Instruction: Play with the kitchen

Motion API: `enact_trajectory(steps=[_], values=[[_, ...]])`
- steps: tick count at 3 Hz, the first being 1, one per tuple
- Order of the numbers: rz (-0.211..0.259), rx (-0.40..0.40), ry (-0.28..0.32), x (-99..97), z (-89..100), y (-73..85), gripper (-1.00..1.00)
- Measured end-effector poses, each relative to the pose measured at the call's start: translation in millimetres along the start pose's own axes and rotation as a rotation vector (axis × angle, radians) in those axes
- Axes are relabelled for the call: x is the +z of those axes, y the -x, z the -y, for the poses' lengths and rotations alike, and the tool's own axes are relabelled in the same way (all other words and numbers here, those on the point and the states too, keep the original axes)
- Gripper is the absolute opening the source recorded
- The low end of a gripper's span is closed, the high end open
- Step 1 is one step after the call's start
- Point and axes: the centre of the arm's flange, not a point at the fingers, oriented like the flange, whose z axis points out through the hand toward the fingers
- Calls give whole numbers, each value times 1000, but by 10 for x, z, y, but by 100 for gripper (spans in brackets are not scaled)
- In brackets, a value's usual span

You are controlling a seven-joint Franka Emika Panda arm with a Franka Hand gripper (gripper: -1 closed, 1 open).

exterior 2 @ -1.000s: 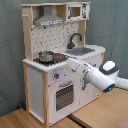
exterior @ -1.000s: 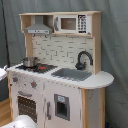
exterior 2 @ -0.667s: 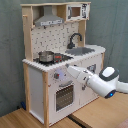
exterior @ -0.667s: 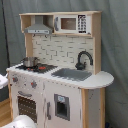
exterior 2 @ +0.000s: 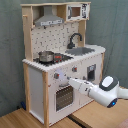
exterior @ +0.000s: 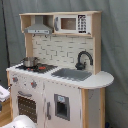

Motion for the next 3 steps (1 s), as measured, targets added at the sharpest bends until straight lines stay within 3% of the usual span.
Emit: enact_trajectory(steps=[1, 2, 3], values=[[-22, -115, -27, 37, 146, 12, 100], [-28, -171, -62, 285, 221, 119, 100], [-35, -231, -65, 450, 94, 223, 100]])
